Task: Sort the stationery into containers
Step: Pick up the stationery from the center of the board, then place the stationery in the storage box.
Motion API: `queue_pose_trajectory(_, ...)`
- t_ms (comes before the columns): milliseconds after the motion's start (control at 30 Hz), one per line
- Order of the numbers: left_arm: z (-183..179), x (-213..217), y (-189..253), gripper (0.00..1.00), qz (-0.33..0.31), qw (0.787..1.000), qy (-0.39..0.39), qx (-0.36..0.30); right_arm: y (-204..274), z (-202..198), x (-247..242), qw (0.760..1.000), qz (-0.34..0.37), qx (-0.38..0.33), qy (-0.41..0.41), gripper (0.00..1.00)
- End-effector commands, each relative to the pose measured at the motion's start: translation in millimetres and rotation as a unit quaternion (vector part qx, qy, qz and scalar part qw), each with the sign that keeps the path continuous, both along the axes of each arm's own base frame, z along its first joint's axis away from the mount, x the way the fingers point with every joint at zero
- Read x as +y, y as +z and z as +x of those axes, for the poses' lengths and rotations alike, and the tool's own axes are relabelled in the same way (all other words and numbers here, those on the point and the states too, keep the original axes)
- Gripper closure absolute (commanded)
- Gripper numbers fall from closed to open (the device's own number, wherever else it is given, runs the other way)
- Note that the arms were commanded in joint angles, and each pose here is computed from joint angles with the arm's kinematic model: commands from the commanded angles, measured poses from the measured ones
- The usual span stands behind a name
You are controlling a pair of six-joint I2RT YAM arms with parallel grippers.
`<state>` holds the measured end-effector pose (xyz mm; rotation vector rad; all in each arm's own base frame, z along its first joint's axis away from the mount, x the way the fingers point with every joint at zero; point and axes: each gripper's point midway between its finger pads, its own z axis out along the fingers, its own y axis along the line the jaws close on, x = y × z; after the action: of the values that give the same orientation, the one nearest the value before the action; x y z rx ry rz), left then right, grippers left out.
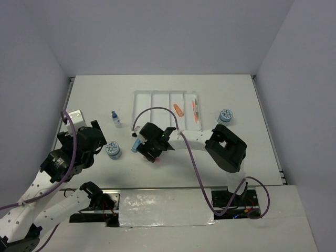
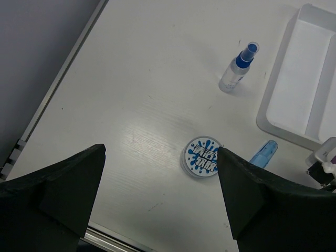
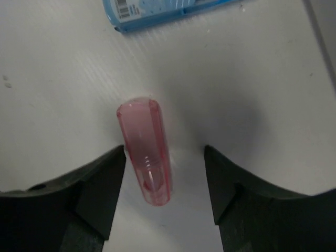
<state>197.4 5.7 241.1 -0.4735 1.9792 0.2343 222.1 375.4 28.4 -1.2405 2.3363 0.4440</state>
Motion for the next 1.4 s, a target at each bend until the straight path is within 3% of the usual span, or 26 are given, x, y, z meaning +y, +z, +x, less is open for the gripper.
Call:
queue_pose_trajectory(0,4.7,-2.4,10.5,0.01,-0.010,1.000,0.000,-0.016,0.5,-1.4,17.0,0.999,0.013,-0.006,0.043,0.32)
queue_pose_trajectory(133,5.3,-3.2,10.9,0.01,-0.010,1.000,-0.004,-0.019,-9.7,-10.1,16.8,0.999,0.001,0.002,0.051,0.46)
queue_pose_trajectory(200,5.1,-3.3,11.6,0.01,-0.011,1.000,-0.004,-0.020,-13.4,-14.2,14.5,0.999,-0.005,0.004,0.049,0.63)
queue_pose_trajectory(267,4.9,-3.8,11.3,0.01,-0.012,1.000,-0.007,-0.020,-9.0,-21.8,16.4,0.998,0.003,0.003,0.055,0.97)
queue_pose_trajectory(300,4.7,-3.7,12.0,0.01,-0.013,1.000,-0.007,-0.022,-11.3,-24.7,10.9,0.999,-0.002,0.000,0.047,1.00)
queue_pose_trajectory(600,7.1,-8.0,10.7,0.01,-0.012,1.000,-0.019,-0.018,64.4,-30.4,2.7,0.995,0.088,-0.052,0.003,1.00)
queue_pose_trajectory(767,9.8,-12.5,9.4,0.01,-0.013,0.999,-0.032,-0.017,87.3,32.5,-38.7,0.982,0.058,-0.104,-0.144,1.00)
queue_pose_trajectory(900,11.7,-17.4,6.8,0.01,-0.010,0.999,-0.046,-0.009,86.4,126.5,-106.3,0.946,0.012,-0.103,-0.308,1.00)
queue_pose_trajectory(1167,15.8,-24.3,2.4,0.01,-0.007,0.998,-0.061,0.001,95.2,215.3,-125.2,0.933,0.004,-0.119,-0.339,1.00)
queue_pose_trajectory(1267,17.4,-26.8,1.2,0.01,-0.005,0.998,-0.067,0.005,87.0,233.1,-131.9,0.931,-0.003,-0.106,-0.350,1.00)
queue_pose_trajectory(1367,18.0,-27.3,0.0,0.01,-0.002,0.998,-0.068,0.009,70.1,239.6,-135.2,0.931,-0.003,-0.079,-0.357,0.93)
